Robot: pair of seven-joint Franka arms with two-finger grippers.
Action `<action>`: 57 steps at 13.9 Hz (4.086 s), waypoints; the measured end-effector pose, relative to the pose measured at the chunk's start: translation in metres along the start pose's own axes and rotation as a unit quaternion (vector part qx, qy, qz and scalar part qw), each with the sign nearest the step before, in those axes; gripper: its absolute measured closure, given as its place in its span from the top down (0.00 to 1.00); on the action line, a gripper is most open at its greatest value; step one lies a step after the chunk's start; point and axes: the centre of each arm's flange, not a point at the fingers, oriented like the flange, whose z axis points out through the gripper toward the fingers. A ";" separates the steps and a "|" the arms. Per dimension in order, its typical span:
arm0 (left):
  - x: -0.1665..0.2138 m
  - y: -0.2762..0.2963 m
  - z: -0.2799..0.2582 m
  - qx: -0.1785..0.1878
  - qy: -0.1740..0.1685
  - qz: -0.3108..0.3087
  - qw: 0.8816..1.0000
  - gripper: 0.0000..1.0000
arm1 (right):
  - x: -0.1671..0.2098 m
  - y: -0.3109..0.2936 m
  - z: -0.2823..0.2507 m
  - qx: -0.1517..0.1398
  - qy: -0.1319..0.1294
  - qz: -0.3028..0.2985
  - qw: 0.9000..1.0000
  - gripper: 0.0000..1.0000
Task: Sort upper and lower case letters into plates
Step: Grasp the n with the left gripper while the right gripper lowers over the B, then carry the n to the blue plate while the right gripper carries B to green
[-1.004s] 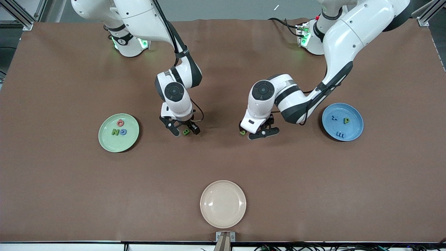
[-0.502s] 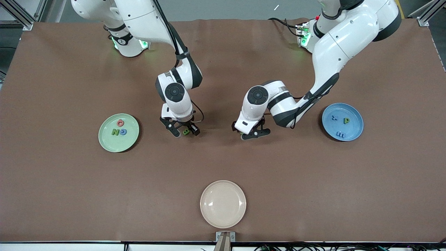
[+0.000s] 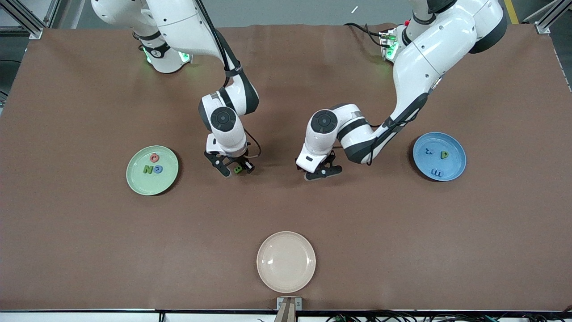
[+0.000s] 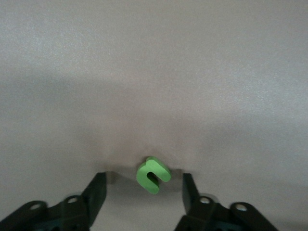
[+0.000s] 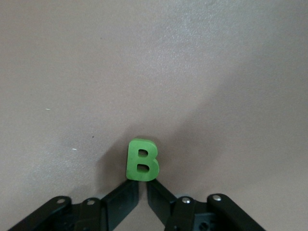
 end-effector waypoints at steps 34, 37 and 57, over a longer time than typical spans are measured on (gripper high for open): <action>0.050 -0.045 -0.055 0.035 -0.001 0.030 0.999 0.08 | 0.037 0.000 0.001 -0.015 -0.001 -0.041 0.999 0.71; 0.064 -0.110 -0.078 0.035 -0.031 0.060 0.997 0.08 | 0.036 0.000 0.000 -0.016 -0.003 -0.042 0.999 0.65; 0.079 -0.462 -0.055 0.079 -0.048 0.308 0.947 0.08 | 0.244 0.108 -0.065 -0.065 -0.117 -0.170 0.976 0.28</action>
